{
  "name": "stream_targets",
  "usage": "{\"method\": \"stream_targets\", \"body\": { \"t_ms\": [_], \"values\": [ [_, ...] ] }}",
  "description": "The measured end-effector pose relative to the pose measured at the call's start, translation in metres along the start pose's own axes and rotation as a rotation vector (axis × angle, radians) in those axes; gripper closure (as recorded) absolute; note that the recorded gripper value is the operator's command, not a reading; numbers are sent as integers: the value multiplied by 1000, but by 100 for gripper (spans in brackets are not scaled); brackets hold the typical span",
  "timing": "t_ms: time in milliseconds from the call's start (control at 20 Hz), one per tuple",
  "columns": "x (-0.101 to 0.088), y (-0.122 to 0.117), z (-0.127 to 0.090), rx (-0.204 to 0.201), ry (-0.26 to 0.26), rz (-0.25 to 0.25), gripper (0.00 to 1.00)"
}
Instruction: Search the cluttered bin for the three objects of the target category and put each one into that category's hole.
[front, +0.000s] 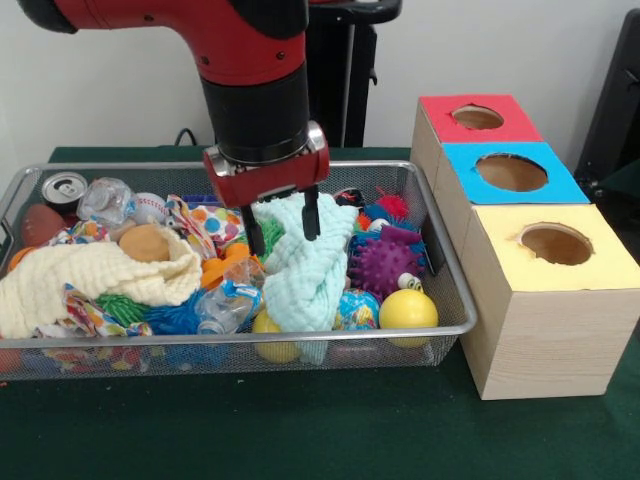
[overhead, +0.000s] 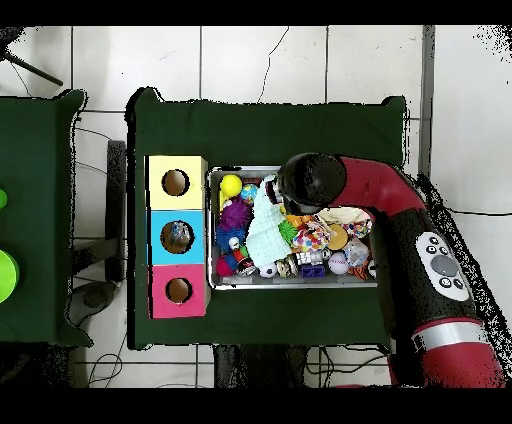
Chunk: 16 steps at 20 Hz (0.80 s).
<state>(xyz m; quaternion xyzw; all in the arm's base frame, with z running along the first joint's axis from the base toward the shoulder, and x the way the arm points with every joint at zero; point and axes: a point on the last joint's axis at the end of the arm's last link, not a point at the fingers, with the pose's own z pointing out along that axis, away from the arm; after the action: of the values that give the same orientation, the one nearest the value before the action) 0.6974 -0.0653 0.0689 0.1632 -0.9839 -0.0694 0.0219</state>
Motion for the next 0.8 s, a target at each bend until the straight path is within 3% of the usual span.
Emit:
{"method": "stream_targets", "body": {
  "t_ms": [200,400,800],
  "values": [
    [-20,-4,0,26,-1,-2,0],
    [-31,-12,3,57,31,6,0],
    [-26,-33,5,99,86,41,0]
  ]
}}
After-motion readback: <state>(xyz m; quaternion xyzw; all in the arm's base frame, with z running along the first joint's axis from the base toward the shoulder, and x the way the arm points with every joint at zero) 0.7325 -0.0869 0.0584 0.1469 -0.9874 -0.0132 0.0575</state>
